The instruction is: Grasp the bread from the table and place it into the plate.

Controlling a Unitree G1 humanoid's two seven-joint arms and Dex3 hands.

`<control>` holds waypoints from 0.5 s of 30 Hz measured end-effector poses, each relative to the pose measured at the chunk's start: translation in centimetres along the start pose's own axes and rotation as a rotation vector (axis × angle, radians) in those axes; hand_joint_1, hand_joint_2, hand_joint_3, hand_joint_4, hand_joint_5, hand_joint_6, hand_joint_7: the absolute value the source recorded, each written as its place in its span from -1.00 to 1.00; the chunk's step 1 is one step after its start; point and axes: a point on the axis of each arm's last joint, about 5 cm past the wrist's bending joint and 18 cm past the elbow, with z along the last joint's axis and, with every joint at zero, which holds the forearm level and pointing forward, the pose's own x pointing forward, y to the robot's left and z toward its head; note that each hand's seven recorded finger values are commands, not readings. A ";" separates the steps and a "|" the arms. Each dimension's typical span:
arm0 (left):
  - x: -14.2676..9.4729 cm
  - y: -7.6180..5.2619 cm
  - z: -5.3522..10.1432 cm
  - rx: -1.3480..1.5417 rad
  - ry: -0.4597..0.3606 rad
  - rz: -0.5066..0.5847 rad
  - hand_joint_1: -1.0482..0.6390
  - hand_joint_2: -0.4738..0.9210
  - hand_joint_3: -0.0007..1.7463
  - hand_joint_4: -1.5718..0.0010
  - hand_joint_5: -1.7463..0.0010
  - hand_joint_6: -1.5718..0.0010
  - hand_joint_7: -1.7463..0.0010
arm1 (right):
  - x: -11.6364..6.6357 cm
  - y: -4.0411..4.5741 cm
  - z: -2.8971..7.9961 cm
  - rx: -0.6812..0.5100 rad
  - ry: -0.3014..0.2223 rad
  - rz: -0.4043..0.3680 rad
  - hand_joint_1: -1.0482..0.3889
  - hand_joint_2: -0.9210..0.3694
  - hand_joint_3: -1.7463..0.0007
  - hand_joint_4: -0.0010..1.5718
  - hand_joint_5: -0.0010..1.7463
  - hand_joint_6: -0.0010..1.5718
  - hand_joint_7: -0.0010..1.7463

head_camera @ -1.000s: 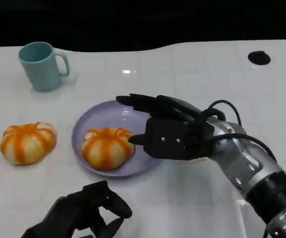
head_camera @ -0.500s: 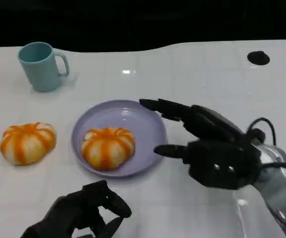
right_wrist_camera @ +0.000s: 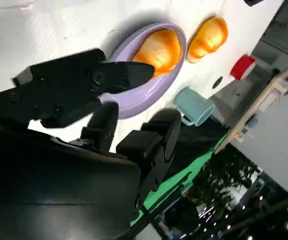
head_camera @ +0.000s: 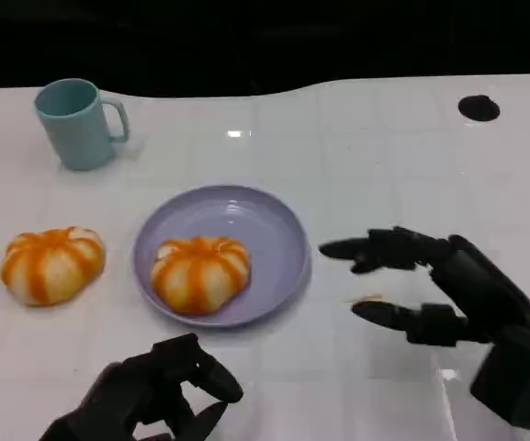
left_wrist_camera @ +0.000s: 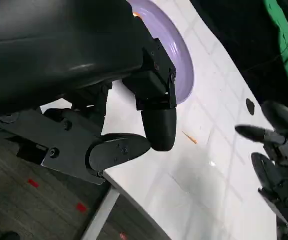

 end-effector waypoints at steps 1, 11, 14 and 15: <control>0.0 0.0 0.0 0.000 0.000 0.000 -0.04 0.87 -0.29 0.16 -1.00 0.20 -0.45 | -0.3 -0.05 -0.1 0.002 0.006 -0.009 0.53 -0.29 -0.29 -0.12 0.59 0.00 0.08; 0.0 0.1 0.0 -0.001 0.001 0.003 -0.06 0.87 -0.30 0.16 -1.00 0.20 -0.45 | -4.1 -1.13 -0.2 -0.075 0.076 -0.043 0.57 -0.09 -0.61 0.10 1.00 0.07 0.52; -0.1 0.1 -0.1 -0.002 0.003 0.004 -0.07 0.87 -0.30 0.16 -1.00 0.19 -0.45 | -4.7 -1.36 0.4 -0.101 0.080 -0.036 0.56 0.00 -0.65 0.16 1.00 0.11 0.50; -0.1 0.1 -0.1 -0.002 0.005 0.004 -0.07 0.88 -0.31 0.16 -1.00 0.19 -0.45 | -4.9 -1.42 0.5 -0.112 0.087 -0.033 0.55 0.03 -0.66 0.19 1.00 0.13 0.50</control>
